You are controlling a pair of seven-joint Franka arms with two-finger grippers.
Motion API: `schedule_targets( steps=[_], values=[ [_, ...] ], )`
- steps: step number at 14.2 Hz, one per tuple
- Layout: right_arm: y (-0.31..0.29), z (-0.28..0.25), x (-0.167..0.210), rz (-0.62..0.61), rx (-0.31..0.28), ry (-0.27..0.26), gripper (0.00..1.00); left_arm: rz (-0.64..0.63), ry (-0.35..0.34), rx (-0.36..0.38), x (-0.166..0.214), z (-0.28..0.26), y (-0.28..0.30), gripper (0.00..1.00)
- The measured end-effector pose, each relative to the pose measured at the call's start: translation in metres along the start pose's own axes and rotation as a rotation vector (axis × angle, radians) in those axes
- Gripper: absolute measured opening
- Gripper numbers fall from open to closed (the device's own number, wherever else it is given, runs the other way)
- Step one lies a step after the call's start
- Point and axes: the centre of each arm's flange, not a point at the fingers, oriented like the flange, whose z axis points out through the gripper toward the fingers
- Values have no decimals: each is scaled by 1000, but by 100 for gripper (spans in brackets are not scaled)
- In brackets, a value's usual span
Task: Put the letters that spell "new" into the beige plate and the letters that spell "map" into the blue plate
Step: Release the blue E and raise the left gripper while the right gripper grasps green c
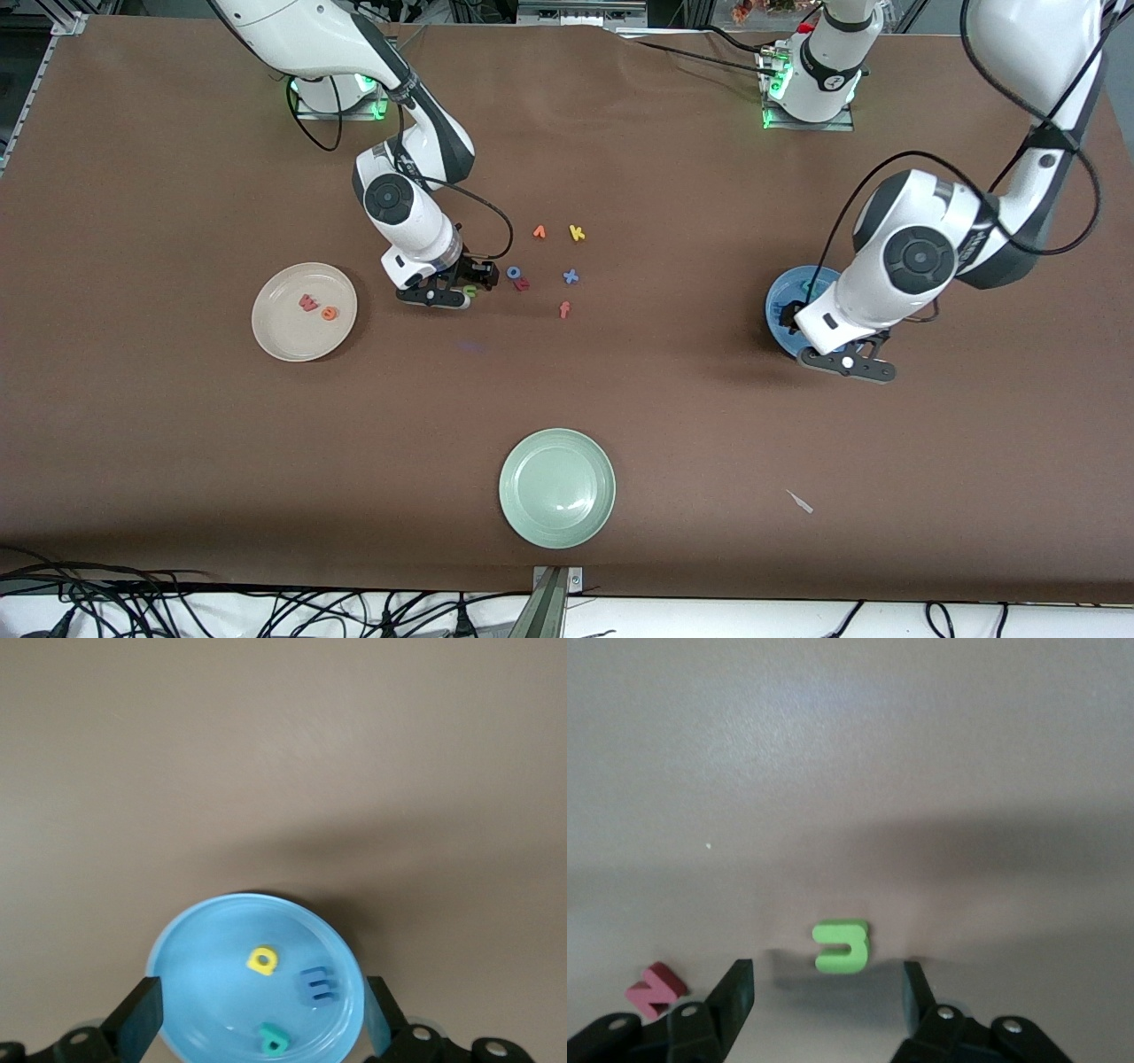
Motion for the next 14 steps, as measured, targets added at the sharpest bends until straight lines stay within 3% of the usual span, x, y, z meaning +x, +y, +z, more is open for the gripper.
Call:
schedule_targets(
  steps=[2, 4, 6, 8, 9, 10, 14],
  values=[
    [1, 4, 4, -5, -2, -2, 75, -29, 14, 22, 7, -45, -14, 100],
    [2, 6, 5, -7, -3, -4, 74, -43, 46, -5, 14, -89, -17, 100],
    [3, 5, 7, -7, -3, -2, 59, -53, 72, -37, 17, -115, -10, 100],
    [3, 5, 7, -8, -4, -2, 54, -64, 93, -47, 14, -135, 0, 100],
    [3, 5, 7, -7, -4, -2, 41, -66, 103, -66, 9, -147, 2, 100],
    [3, 5, 7, -7, -3, -1, 35, -64, 111, -89, 2, -161, -3, 100],
    [2, 4, 8, -7, -3, -2, 30, -73, 111, -86, -48, -189, -47, 100]
  ],
)
